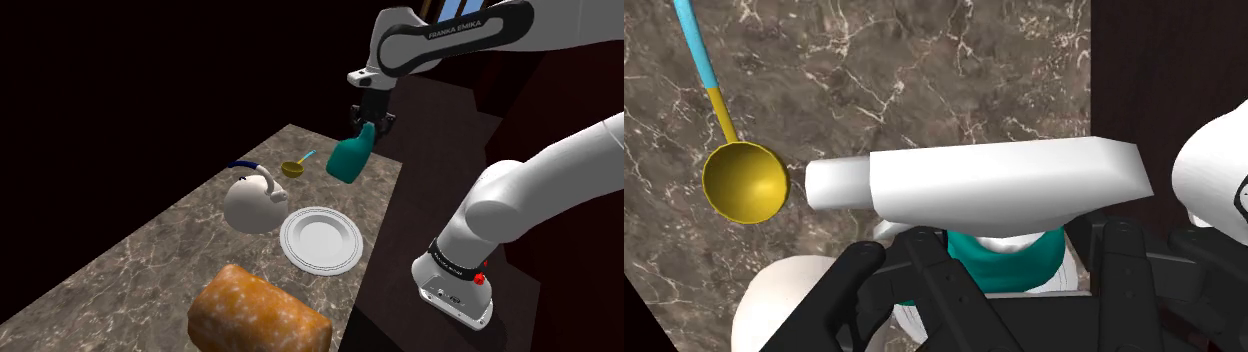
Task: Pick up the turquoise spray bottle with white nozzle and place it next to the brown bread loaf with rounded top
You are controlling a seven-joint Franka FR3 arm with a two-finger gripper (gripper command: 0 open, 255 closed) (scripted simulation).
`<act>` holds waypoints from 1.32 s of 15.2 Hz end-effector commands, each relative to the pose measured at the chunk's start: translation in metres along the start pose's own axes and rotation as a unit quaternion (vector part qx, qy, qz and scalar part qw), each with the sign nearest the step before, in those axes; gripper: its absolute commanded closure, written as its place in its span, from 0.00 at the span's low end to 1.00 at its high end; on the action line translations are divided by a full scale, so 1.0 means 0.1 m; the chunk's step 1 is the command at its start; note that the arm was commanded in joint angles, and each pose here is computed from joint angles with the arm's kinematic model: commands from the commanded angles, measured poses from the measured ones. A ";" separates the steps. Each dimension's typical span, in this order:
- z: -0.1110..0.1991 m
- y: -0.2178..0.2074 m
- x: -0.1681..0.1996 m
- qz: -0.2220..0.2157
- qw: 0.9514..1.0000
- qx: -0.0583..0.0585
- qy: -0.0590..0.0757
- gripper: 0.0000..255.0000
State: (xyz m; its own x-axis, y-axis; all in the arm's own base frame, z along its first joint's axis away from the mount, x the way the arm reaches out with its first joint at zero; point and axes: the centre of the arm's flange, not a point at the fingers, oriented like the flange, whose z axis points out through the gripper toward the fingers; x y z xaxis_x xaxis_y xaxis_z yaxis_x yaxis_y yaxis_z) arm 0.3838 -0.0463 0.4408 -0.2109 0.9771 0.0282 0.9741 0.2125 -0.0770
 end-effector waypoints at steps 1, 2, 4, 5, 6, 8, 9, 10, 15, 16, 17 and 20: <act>-0.01 0.08 0.27 0.001 1.000 0.000 0.000 1.00; -0.01 0.12 0.39 0.001 1.000 0.000 0.000 1.00; -0.01 0.20 0.65 0.001 1.000 0.000 0.000 1.00; -0.01 0.23 0.77 0.001 1.000 0.000 0.000 1.00; -0.01 0.27 0.90 0.001 1.000 0.000 0.000 1.00; 0.00 0.35 1.15 0.001 1.000 0.000 0.000 1.00; 0.00 0.38 1.28 0.001 1.000 0.000 0.000 1.00; 0.00 0.42 1.41 0.001 1.000 0.000 0.000 1.00; 0.00 0.61 2.04 0.001 1.000 0.000 0.000 1.00; 0.00 0.65 2.17 0.001 1.000 0.000 0.000 1.00; 0.00 0.69 2.29 0.001 1.000 0.000 0.000 1.00; 0.00 0.80 2.67 0.001 1.000 0.000 0.000 1.00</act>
State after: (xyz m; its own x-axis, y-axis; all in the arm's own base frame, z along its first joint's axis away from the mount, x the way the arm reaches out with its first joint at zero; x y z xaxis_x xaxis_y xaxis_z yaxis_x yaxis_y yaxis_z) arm 0.4047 0.2148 0.4450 -0.2101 0.9773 0.0272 0.9743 0.2116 -0.0769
